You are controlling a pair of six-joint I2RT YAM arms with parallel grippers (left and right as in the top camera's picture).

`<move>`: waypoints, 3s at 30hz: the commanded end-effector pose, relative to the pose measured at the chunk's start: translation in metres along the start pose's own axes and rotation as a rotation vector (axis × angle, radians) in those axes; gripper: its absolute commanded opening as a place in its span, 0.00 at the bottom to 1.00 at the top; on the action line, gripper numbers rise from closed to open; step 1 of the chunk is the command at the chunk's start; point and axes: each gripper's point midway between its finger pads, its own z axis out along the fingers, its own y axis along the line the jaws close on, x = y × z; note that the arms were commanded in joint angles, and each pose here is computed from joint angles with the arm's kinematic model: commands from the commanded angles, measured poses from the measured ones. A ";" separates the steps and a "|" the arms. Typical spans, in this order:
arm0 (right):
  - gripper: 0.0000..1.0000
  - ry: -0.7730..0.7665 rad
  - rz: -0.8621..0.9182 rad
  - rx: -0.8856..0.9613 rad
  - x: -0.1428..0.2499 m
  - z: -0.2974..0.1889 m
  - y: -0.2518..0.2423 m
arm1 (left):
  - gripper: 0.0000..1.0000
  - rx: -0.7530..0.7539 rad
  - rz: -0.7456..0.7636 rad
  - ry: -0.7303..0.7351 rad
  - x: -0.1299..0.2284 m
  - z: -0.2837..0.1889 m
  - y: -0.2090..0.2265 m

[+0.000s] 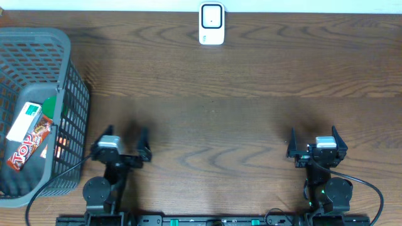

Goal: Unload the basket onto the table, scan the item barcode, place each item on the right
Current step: 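Move the left gripper over the grey basket, then grasp the green-lidded jar in the basket with the left gripper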

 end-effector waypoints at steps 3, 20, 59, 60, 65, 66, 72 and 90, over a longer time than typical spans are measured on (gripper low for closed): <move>0.99 -0.001 -0.015 -0.022 0.000 0.000 0.005 | 0.96 0.381 -0.040 0.112 0.004 -0.010 -0.066; 0.99 -0.001 -0.015 -0.022 0.000 0.000 0.005 | 0.96 0.105 -0.109 0.283 -0.249 0.036 -0.052; 0.99 -0.001 -0.015 -0.022 0.000 0.000 0.005 | 0.98 -1.163 -0.683 0.916 -0.112 0.026 0.247; 0.99 -0.001 -0.015 -0.022 0.000 0.000 0.005 | 0.98 -1.169 -0.689 0.932 -0.106 0.026 0.250; 0.99 -0.001 -0.015 -0.022 0.000 0.000 0.005 | 0.98 -1.188 -0.713 0.998 -0.080 0.033 0.260; 0.99 -0.001 -0.015 -0.022 0.000 0.000 0.005 | 0.98 -1.194 -0.721 1.004 -0.076 0.034 0.262; 0.99 -0.001 -0.015 -0.022 0.000 0.000 0.005 | 0.98 -1.205 -0.734 1.052 -0.045 0.040 0.271; 0.99 -0.001 -0.015 -0.022 0.000 0.000 0.005 | 0.98 -1.207 -0.739 1.061 0.019 0.046 0.285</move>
